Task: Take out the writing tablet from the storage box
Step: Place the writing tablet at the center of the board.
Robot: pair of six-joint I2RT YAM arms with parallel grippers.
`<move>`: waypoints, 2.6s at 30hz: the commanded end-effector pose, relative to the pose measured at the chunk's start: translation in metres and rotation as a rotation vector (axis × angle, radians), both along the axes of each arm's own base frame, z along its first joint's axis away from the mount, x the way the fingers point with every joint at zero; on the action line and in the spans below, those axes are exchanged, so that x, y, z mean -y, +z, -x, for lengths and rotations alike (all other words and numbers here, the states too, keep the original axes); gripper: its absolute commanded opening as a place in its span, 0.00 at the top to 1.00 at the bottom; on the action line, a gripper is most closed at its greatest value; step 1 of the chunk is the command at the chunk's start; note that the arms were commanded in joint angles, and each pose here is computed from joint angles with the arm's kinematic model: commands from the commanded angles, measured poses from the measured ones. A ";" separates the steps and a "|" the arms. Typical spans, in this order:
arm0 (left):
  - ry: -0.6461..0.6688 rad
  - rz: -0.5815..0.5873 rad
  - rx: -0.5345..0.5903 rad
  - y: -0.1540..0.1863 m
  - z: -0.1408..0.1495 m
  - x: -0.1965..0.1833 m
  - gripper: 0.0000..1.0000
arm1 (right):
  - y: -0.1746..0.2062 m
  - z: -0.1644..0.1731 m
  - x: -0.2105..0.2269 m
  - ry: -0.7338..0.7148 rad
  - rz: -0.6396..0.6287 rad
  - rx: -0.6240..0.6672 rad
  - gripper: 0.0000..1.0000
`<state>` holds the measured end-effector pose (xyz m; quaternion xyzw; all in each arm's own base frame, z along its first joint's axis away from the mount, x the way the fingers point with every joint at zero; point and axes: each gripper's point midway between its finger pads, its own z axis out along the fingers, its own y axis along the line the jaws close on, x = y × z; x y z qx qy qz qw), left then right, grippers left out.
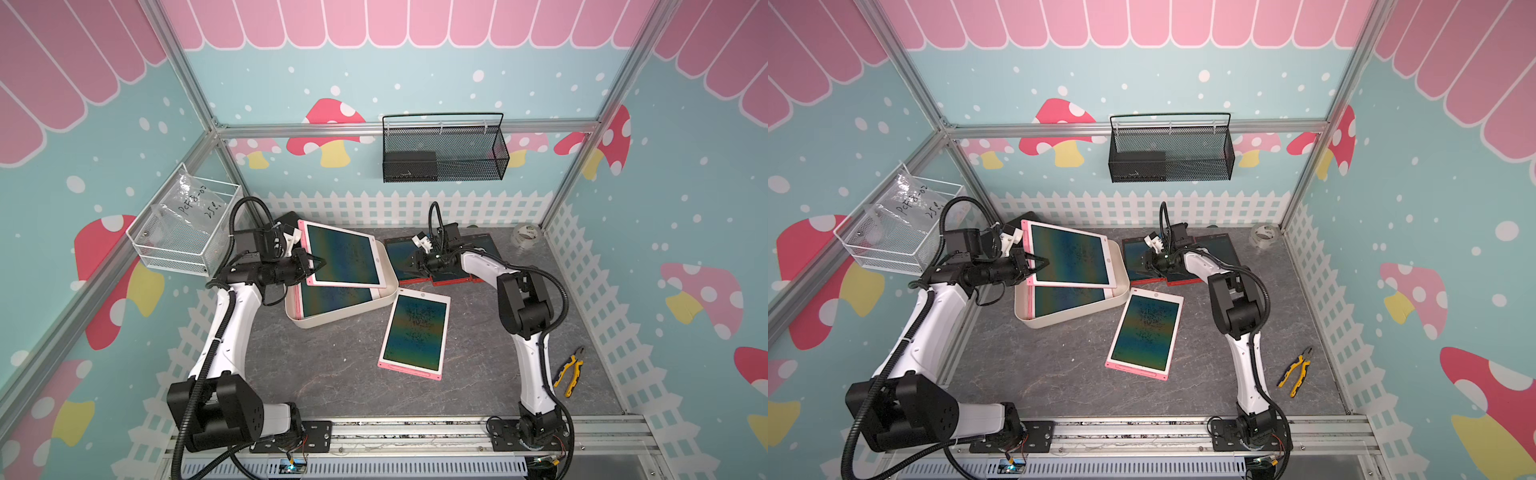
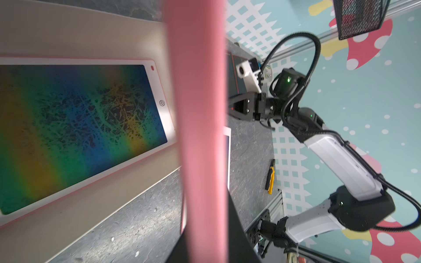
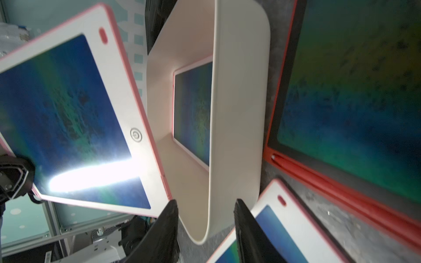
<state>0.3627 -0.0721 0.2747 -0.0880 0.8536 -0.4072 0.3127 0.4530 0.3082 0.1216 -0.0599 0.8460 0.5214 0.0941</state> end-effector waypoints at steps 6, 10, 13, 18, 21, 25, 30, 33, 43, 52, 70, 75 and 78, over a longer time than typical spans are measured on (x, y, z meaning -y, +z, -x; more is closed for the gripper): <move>0.149 0.075 0.041 0.014 -0.025 0.033 0.90 | 0.057 0.022 0.031 -0.086 -0.120 0.059 0.54; 0.206 0.125 0.073 0.017 -0.041 0.053 0.89 | 0.063 0.040 0.038 -0.119 -0.135 0.041 0.54; 0.232 0.148 0.112 0.022 -0.052 0.067 0.88 | 0.067 0.049 0.043 -0.128 -0.138 0.041 0.53; 0.244 0.170 0.112 0.020 -0.066 0.099 0.88 | 0.082 0.058 0.057 -0.168 -0.186 0.048 0.52; 0.233 0.193 0.096 0.014 -0.071 0.121 0.88 | 0.086 0.065 0.052 -0.144 -0.278 -0.006 0.53; 0.204 0.188 0.081 0.008 -0.068 0.149 0.89 | 0.088 0.067 0.052 -0.162 -0.357 -0.042 0.54; 0.229 0.208 0.118 0.017 -0.072 0.152 0.88 | 0.090 0.071 0.054 -0.185 -0.385 -0.049 0.54; 0.230 0.224 0.123 0.021 -0.079 0.155 0.88 | 0.089 0.072 0.054 -0.184 -0.385 -0.056 0.54; 0.212 0.275 0.108 0.024 -0.086 0.172 0.89 | 0.094 0.049 0.051 -0.236 -0.421 -0.036 0.54; 0.201 0.301 0.102 0.024 -0.084 0.180 0.89 | 0.080 0.019 0.050 -0.319 -0.423 -0.074 0.55; 0.123 0.346 -0.007 -0.013 -0.081 0.205 0.88 | 0.105 -0.019 0.039 -0.341 -0.564 -0.018 0.70; 0.100 0.334 -0.041 -0.027 -0.078 0.210 0.89 | 0.108 -0.016 0.042 -0.349 -0.599 -0.012 0.72; 0.091 0.333 -0.054 -0.031 -0.075 0.212 0.89 | 0.109 -0.017 0.042 -0.352 -0.602 -0.009 0.72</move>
